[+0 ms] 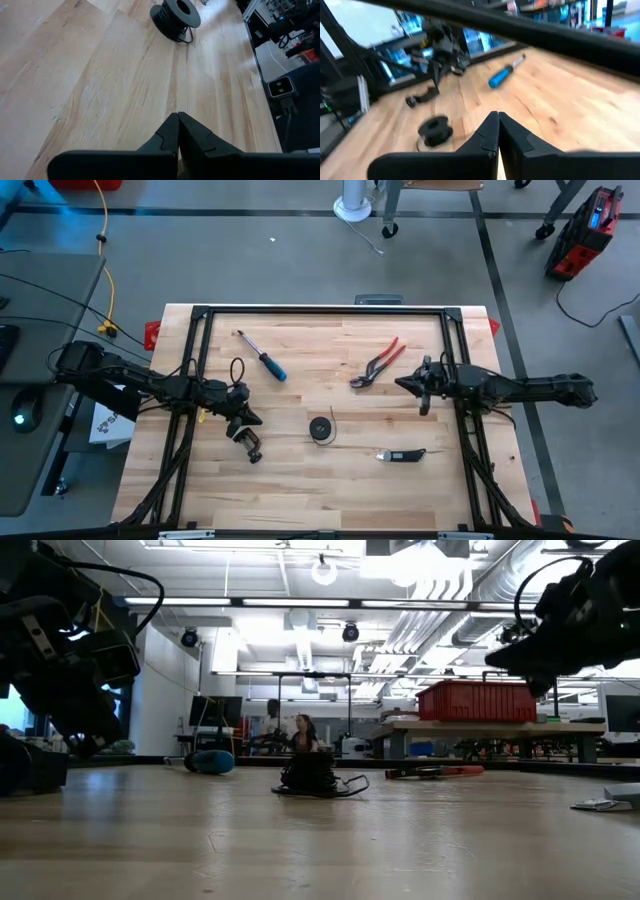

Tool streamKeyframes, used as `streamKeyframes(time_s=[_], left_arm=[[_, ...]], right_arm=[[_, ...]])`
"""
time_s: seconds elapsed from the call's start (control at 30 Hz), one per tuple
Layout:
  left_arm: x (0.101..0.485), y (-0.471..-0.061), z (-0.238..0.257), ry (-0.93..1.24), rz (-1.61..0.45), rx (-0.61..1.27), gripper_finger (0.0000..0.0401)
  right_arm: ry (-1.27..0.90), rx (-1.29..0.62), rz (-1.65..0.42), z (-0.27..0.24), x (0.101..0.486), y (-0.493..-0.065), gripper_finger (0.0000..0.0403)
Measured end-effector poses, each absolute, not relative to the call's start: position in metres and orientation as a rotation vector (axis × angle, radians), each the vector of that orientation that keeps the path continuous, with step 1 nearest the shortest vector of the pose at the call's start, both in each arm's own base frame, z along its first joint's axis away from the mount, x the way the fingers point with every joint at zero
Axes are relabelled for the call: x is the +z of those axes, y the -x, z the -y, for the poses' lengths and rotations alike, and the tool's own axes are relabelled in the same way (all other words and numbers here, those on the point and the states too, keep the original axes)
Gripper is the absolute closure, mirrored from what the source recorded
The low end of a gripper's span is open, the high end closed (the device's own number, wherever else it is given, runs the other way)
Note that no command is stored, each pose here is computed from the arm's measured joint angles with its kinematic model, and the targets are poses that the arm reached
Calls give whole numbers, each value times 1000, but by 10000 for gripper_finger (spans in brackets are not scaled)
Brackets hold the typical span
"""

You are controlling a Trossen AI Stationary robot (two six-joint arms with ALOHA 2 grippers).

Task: Coil cords
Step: Return to Home Position

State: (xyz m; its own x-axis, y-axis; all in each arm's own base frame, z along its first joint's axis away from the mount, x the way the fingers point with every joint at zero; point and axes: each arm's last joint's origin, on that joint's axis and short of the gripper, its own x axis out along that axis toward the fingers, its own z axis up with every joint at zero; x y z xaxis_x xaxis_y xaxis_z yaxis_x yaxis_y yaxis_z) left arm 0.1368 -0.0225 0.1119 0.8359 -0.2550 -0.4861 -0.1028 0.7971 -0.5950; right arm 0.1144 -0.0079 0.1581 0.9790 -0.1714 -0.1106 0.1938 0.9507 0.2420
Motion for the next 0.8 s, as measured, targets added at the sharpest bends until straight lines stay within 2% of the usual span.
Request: streamKeyframes(time_s=[0.17, 0.53, 0.8], left_arm=[[112, -137, 22, 652, -585, -88, 401], [112, -137, 23, 653, -584, -89, 401], [112, -137, 23, 652, -588, -88, 401]], right_arm=[[-251, -194, -155, 8, 152, -110, 403], [-267, -113, 132, 4, 178, -98, 402], [-265, -118, 83, 4, 173, -99, 402]])
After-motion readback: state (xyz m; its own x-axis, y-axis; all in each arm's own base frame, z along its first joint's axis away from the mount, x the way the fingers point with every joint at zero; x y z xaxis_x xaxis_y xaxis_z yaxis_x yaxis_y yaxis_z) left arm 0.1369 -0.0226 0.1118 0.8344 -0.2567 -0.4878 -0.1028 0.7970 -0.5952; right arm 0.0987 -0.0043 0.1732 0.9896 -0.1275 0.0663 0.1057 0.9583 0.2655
